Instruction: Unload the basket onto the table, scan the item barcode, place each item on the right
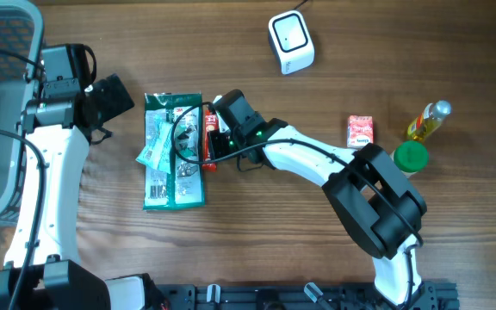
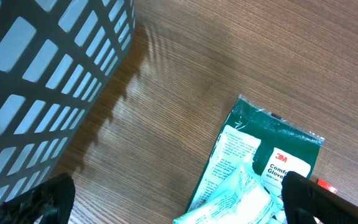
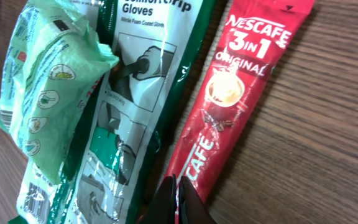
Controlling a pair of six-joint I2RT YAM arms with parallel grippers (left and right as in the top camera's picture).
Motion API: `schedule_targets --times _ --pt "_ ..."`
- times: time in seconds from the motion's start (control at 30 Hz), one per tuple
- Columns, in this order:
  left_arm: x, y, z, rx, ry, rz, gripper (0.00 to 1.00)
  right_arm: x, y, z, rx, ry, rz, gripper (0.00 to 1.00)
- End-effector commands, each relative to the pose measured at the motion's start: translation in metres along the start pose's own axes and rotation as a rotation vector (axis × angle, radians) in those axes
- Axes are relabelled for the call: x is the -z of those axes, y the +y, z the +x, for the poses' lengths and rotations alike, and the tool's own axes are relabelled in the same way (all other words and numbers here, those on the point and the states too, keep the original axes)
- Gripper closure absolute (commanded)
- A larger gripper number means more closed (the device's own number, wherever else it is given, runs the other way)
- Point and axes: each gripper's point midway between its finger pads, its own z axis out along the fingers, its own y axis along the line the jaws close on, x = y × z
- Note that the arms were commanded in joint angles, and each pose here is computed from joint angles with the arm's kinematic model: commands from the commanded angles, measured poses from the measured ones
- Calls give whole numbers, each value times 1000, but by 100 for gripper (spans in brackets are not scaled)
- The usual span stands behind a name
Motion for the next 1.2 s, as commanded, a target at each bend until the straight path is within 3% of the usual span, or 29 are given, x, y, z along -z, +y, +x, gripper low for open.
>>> schedule_targets --times 0.0,0.23,1.17 --pt "2 2 -4 19 -10 -1 0 -8 1 11 1 40 -25 96" --pt "2 2 -4 19 -10 -1 0 19 21 -18 28 -35 -68 96" --pt "2 2 -4 19 -10 -1 0 -14 -12 1 57 -5 59 94"
